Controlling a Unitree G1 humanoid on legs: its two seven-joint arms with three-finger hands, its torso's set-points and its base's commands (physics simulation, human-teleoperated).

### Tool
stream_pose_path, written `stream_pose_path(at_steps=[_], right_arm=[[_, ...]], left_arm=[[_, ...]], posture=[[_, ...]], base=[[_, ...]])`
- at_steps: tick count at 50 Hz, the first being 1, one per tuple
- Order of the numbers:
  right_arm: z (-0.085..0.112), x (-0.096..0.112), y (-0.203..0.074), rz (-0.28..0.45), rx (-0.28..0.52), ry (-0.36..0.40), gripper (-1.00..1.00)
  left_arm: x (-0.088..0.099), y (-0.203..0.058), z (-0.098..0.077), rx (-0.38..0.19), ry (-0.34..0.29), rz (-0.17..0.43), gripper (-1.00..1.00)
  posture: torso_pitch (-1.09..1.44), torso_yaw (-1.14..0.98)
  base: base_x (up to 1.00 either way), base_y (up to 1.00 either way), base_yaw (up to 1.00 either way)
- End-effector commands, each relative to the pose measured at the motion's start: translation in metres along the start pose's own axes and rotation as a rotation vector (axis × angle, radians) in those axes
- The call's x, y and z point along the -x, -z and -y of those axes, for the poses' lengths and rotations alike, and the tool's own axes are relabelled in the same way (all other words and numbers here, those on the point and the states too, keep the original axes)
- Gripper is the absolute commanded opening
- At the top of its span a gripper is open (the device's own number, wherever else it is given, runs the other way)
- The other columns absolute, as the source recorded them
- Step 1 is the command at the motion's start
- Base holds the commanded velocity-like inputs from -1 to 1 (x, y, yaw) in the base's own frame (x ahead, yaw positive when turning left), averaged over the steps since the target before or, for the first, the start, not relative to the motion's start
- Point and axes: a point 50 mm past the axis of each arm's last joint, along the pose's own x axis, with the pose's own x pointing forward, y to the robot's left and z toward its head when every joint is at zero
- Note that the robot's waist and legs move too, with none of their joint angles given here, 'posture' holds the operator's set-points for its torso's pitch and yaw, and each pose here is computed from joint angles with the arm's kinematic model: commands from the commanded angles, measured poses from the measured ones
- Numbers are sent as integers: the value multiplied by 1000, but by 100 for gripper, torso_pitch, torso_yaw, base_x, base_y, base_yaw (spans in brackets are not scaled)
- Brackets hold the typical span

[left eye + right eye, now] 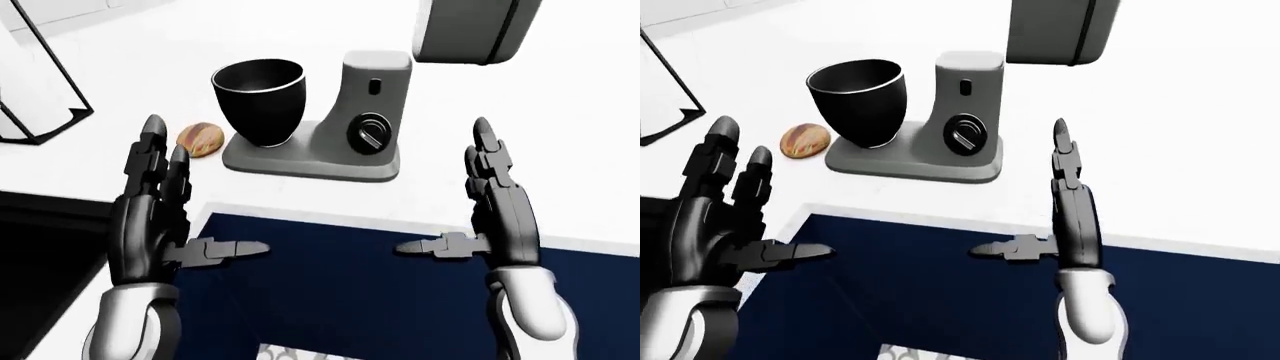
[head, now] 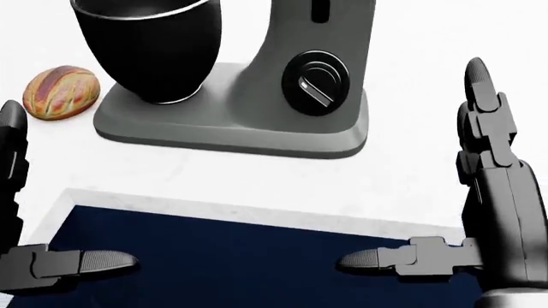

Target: Place the bread in the stand mixer bowl.

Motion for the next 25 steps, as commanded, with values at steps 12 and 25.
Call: stream_pose_path(at_steps=[12,25], right_arm=[[5,2,-15,94,10,37,100],[4,1,-15,98,11,34,100]], left_arm=[[5,-24,-1,-3,6,114,100],[5,-38,-13,-24,-41,155,100]], posture=[[0,0],[0,0]], base=[[22,0,0],[7,0,0]])
